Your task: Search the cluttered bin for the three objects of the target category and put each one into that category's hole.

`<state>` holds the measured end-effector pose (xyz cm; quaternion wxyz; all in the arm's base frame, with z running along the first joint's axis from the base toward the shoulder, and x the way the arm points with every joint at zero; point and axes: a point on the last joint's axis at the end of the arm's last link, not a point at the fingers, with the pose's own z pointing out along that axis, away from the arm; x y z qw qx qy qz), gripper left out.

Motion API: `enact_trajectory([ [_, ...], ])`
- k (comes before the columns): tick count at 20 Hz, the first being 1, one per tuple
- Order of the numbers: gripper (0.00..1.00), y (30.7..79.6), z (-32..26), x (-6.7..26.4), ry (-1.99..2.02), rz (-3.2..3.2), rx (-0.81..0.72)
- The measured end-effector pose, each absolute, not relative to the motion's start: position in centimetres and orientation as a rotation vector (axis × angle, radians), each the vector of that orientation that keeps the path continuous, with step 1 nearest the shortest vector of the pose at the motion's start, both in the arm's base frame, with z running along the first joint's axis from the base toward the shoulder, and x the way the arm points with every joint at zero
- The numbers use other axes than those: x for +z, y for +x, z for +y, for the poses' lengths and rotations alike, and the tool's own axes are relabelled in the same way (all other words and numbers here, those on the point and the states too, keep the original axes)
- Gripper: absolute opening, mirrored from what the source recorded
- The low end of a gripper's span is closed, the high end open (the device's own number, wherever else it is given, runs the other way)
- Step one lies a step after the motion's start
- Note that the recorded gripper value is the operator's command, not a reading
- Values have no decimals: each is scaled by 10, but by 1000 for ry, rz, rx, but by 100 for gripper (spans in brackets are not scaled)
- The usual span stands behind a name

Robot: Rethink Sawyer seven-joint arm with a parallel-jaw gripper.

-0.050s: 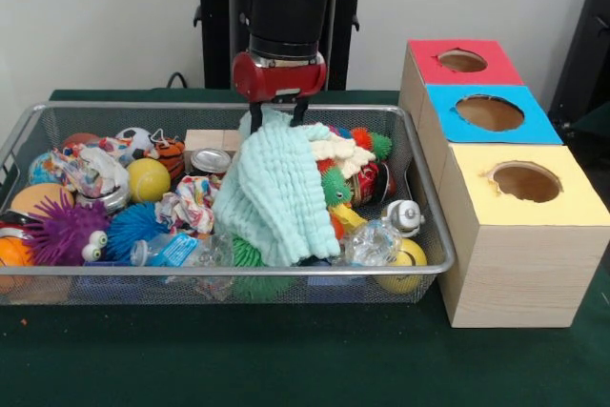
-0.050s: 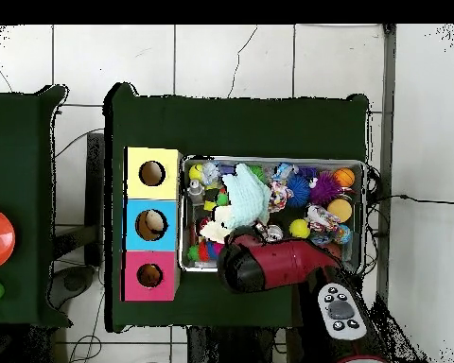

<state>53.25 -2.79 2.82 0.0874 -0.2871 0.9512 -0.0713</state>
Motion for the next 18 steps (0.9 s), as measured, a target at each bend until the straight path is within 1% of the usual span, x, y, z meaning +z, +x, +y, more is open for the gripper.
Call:
enact_trajectory([
  [2,100,532,-29,30,-851,2832,-213],
  [5,100,533,-33,42,-820,2833,-208],
  [8,100,537,-44,68,-729,2877,-187],
  [11,100,540,-52,87,-662,2924,-168],
  [15,100,546,-68,124,-541,3028,-120],
  [18,100,547,-76,142,-502,3076,-98],
])
